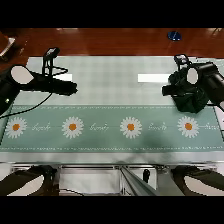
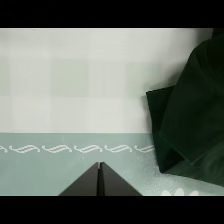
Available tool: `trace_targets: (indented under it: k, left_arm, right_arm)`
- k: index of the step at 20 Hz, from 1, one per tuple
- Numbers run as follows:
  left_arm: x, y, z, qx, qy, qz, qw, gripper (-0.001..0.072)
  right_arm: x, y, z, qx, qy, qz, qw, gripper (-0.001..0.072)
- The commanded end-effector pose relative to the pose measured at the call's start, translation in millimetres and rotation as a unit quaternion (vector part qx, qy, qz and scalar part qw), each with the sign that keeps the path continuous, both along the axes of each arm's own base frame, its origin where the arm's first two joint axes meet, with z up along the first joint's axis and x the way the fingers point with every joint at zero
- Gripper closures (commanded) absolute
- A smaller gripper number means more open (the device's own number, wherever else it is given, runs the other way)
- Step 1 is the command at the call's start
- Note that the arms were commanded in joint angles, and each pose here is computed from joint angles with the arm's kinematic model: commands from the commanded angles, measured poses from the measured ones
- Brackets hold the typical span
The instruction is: Fold the shirts.
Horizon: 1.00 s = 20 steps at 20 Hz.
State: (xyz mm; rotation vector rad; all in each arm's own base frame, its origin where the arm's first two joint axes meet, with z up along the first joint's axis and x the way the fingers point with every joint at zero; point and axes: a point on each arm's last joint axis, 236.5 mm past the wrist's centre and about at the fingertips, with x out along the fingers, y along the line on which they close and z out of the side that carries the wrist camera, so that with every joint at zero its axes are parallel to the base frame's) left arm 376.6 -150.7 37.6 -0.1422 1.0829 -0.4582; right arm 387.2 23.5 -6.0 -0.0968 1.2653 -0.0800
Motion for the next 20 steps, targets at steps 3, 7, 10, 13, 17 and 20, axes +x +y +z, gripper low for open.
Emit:
trace_targets:
  k: [3, 7, 10, 13, 17, 20]
  left_arm:
    - [0, 0, 0, 0.000, 0.000, 0.000, 1.000, 0.0687]
    - [0, 0, 0, 0.000, 0.000, 0.000, 1.000, 0.0687]
    - [0, 0, 0, 0.000, 0.000, 0.000, 1.000, 0.0687]
    - [1, 0, 0, -0.002, -0.002, 0.002, 1.000, 0.0687]
    - [25, 2, 12, -0.008, -0.053, 0.026, 0.998, 0.0687]
    - [31, 3, 15, -0.009, -0.065, 0.032, 0.997, 0.0687]
  right_arm:
    - [0, 0, 0, 0.000, 0.001, 0.001, 1.000, 0.0692]
    - [0, 0, 0, 0.000, 0.001, 0.001, 1.000, 0.0692]
    - [0, 1, 0, 0.000, 0.001, 0.000, 1.000, 0.0692]
    - [2, 4, 0, 0.010, -0.004, -0.005, 1.000, 0.0692]
    - [6, 5, 1, 0.011, -0.013, -0.003, 1.000, 0.0692]
    - [13, 6, 4, 0.013, -0.030, 0.000, 0.999, 0.0692]
